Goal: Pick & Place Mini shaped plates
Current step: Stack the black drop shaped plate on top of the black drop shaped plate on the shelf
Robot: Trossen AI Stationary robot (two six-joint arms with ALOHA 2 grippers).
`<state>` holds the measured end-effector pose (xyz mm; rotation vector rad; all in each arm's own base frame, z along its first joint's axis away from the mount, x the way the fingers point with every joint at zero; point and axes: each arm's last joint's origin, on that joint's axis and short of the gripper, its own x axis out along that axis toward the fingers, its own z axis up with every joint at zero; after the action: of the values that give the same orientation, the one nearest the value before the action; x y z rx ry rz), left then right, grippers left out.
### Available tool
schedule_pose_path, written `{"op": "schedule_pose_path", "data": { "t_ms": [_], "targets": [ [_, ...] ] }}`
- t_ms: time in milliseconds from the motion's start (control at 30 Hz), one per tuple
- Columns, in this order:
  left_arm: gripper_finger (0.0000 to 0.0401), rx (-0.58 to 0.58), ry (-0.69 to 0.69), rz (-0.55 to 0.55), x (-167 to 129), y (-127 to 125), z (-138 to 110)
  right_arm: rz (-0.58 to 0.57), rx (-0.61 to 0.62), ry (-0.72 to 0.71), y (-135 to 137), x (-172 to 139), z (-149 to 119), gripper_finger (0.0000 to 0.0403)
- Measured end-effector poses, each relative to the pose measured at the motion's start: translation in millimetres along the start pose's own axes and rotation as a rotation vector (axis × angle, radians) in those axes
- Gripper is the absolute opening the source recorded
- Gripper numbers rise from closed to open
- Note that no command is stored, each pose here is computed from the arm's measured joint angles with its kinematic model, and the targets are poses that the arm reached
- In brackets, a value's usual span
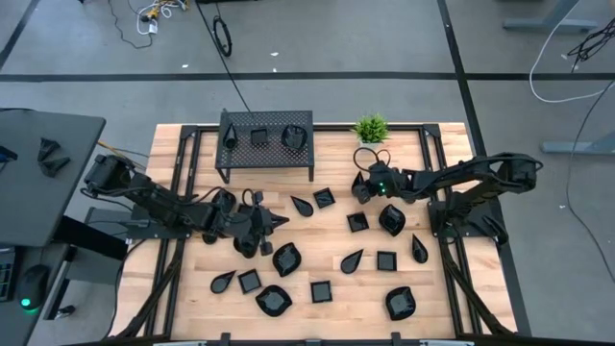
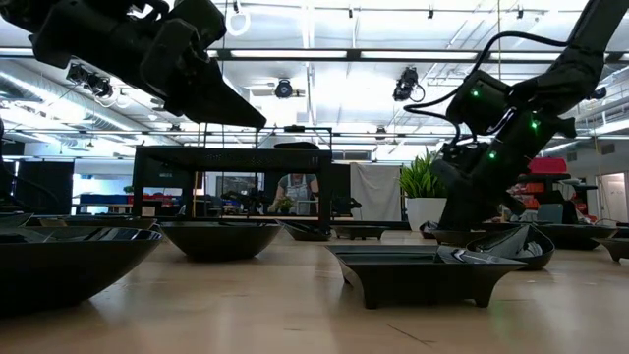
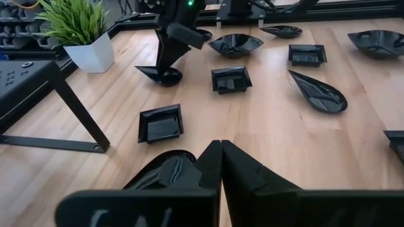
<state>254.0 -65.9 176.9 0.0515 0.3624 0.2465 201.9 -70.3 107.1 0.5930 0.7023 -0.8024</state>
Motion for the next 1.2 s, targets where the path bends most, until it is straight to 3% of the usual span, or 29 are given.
{"op": "schedule_pose_path", "data": {
  "t_ms": [167, 367, 533, 600, 700, 833, 1033, 1200],
  "targets": [
    [0.0014, -0.068, 0.002, -0.024, -0.1, -0.7, 0.1, 0.024, -0.039, -0.012, 4.2, -3.7, -0.1, 0.0009],
    [0.0014, -0.070, -0.036, -0.137, -0.2, -4.6, 6.4, 0.146, -0.034, -0.115, 28.6, -23.9, 2.4, 0.0014],
    [0.0014, -0.082, -0.191, -0.165, -0.5, -4.7, 21.8, 0.335, -0.057, -0.369, 73.9, -51.4, 1.3, 0.0005],
    [0.0015, -0.110, -0.267, -0.159, 0.6, -2.5, 28.7, 0.355, -0.081, -0.457, 91.4, -63.1, -0.8, 0.0005],
    [0.0032, -0.073, -0.328, -0.134, 5.6, -0.3, 31.4, 0.319, -0.142, -0.549, 115.2, -78.4, -2.1, 0.0003],
    [0.0093, -0.027, -0.333, -0.069, 15.4, 1.0, 34.7, 0.248, -0.225, -0.640, 144.3, -93.7, -1.0, 0.0002],
    [0.0192, 0.039, -0.305, 0.177, 40.7, -6.3, 48.7, 0.060, -0.343, -0.714, 175.5, -92.1, -2.4, 0.0002],
    [0.0210, 0.034, -0.251, 0.345, 58.1, -11.9, 55.5, -0.055, -0.400, -0.745, 197.3, -84.4, -7.8, 0.0002]
  ]
}}
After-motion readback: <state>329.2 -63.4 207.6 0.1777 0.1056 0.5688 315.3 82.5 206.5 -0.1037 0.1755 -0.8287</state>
